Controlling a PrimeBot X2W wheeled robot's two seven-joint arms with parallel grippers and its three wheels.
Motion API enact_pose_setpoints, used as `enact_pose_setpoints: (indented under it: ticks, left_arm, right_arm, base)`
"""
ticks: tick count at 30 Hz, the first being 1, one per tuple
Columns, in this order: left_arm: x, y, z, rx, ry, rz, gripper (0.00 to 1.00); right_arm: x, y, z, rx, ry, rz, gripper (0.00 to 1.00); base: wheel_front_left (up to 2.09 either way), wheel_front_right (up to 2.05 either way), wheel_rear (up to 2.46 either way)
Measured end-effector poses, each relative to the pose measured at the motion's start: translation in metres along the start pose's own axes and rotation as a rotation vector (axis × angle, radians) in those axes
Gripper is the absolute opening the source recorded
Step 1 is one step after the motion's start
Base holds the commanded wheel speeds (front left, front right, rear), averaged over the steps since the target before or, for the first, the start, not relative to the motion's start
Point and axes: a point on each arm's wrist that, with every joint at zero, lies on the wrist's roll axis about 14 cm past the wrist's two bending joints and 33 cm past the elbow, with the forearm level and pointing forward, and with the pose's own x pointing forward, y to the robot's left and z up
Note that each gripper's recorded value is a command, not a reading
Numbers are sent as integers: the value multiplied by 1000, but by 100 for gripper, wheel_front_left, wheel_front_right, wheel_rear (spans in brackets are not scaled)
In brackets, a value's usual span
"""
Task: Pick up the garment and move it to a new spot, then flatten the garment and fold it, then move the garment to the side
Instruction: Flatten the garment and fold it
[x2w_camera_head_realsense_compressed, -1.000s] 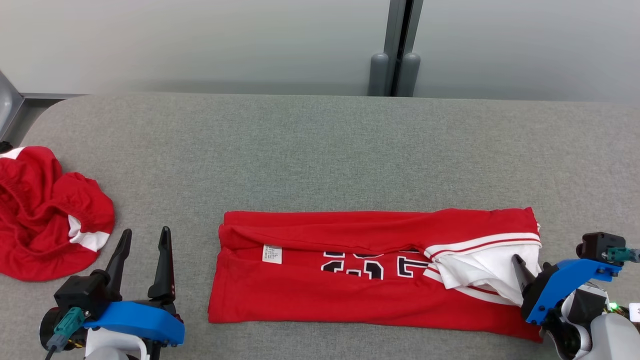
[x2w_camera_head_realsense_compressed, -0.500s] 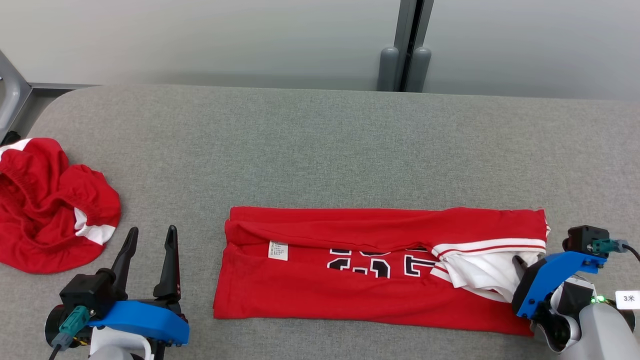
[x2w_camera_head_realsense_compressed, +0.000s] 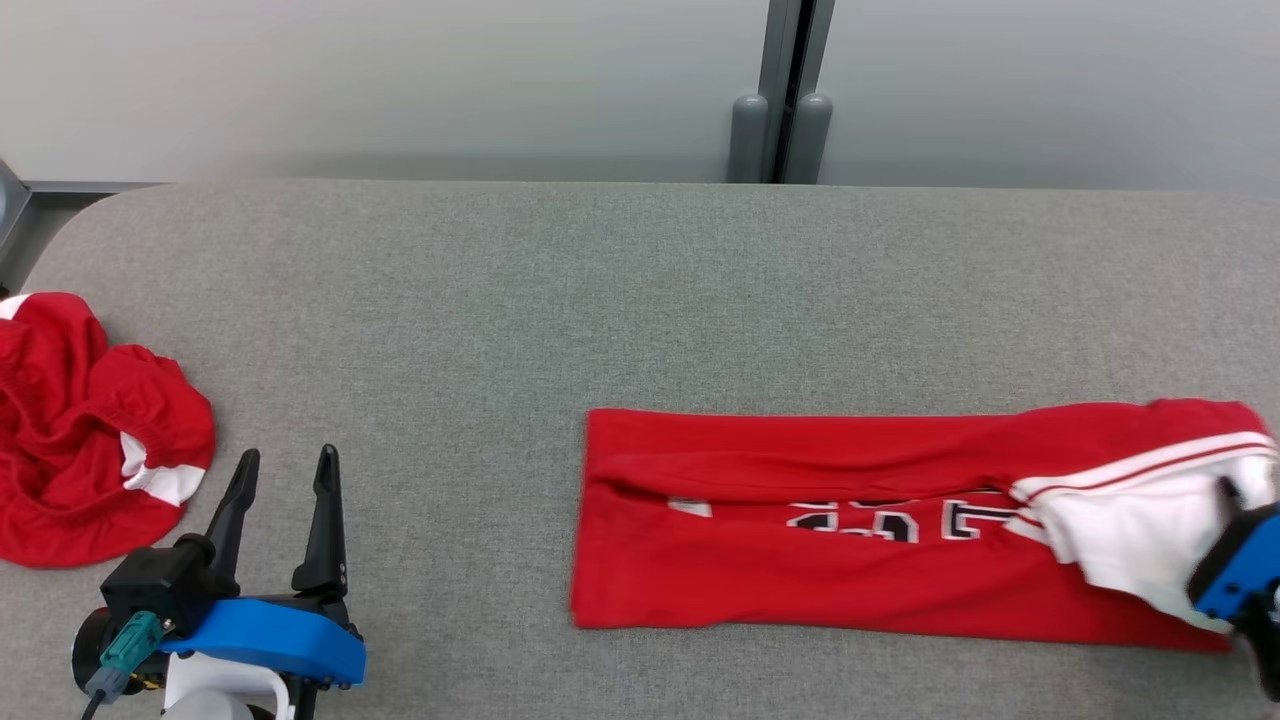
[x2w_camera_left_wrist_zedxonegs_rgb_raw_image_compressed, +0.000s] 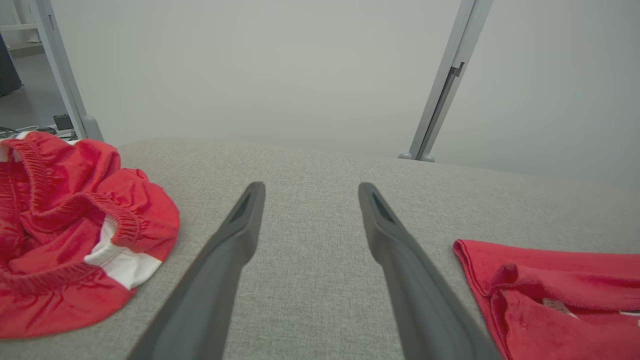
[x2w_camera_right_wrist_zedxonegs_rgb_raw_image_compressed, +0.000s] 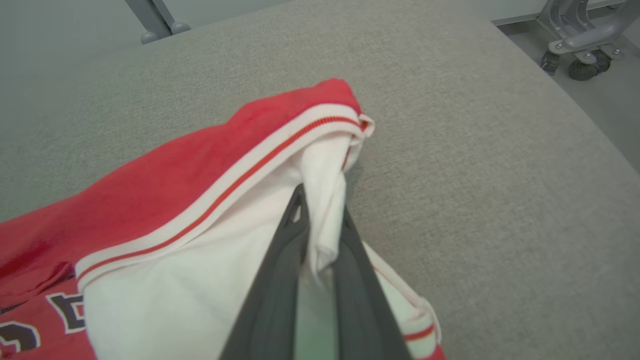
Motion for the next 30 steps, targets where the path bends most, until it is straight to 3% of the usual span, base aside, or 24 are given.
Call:
enact_pose_setpoints:
  ticks: [4,8,15,20,30]
  left_arm:
    - [0,-1,1,1,-3,-5,100]
    - [-2,-2,1,0,-3,-9,100]
    - [-4,-5,1,-4,-4,-17,100]
    - [-6,-6,2,0,-7,-20,100]
    - [-3,-8,6,8,-15,-30,100]
  right_arm:
    - [-12,-31,19,-64,-48,-86,0]
    - [-21,-19,33,-120,-86,-69,0]
    - [-37,76,31,-224,-94,172,0]
    - [-48,148,3,-297,-34,381,0]
    - [-54,240,-46,-337,102,665,0]
  base:
    - [0,0,0]
    - [0,0,0]
    - [0,0,0]
    - [0,0,0]
    - [0,0,0]
